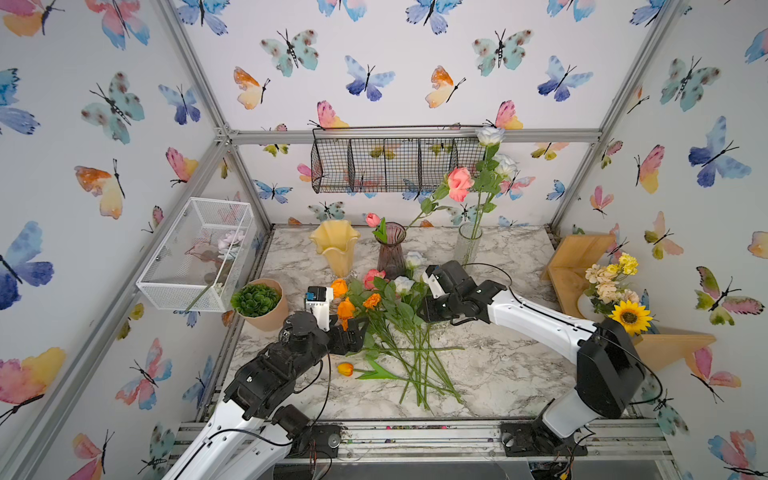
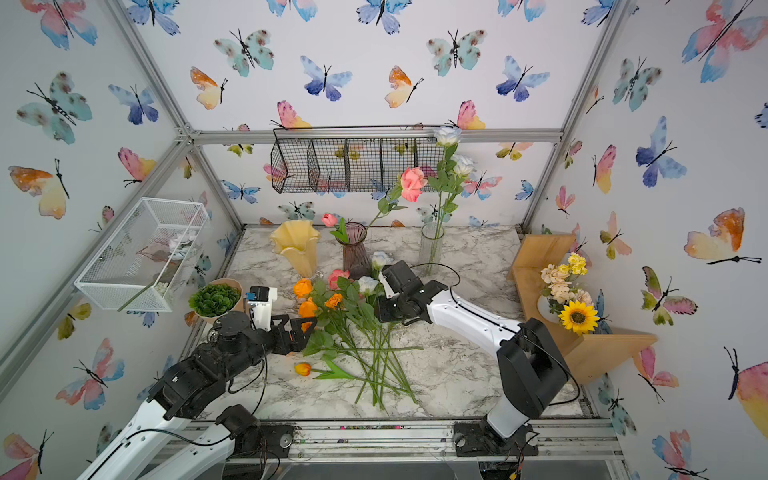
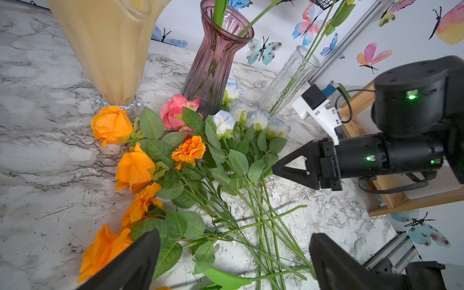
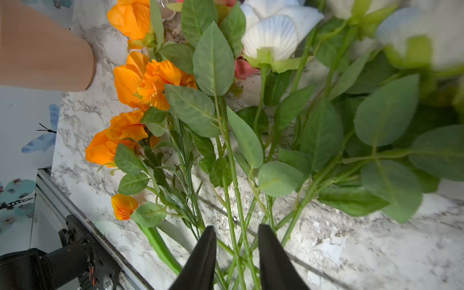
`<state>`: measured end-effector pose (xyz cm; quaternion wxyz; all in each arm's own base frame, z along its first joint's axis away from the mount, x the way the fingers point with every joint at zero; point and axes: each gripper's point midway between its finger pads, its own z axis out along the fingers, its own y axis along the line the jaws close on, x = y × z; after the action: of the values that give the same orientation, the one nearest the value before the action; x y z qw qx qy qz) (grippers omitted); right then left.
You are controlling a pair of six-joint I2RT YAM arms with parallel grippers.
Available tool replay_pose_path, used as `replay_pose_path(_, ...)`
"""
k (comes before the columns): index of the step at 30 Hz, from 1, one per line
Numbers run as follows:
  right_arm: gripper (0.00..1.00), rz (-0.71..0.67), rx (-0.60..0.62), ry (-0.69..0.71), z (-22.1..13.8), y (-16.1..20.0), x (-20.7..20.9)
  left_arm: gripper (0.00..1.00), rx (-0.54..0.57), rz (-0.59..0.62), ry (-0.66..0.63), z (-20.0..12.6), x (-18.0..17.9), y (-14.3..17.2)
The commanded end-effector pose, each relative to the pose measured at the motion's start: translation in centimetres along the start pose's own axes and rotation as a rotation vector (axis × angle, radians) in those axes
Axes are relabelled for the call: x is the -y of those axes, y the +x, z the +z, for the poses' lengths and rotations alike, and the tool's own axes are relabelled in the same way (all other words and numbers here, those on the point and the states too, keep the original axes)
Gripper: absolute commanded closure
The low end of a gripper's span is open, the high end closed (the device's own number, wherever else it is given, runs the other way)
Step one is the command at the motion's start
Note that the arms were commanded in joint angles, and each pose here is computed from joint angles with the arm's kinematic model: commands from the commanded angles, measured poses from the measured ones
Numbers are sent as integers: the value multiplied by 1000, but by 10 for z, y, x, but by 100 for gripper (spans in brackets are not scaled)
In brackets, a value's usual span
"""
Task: Arrange the flowers in different vases according to their colors
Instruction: Pick up the flower at the center of the board.
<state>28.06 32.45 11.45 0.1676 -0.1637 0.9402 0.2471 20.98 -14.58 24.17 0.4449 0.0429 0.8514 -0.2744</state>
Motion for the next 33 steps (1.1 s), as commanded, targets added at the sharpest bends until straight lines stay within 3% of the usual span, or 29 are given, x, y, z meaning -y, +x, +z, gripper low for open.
replay_pose_path(1,72,-25,-47,-25,9,4,-13,1,8,7,0,2,-1,-1)
replay_pose_path(13,80,-21,-97,-5,39,12,-3,1,6,8,1,3,-1,0)
replay_pose_path(33,77,-14,-173,9,72,29,5,1,13,6,-2,2,-2,-1)
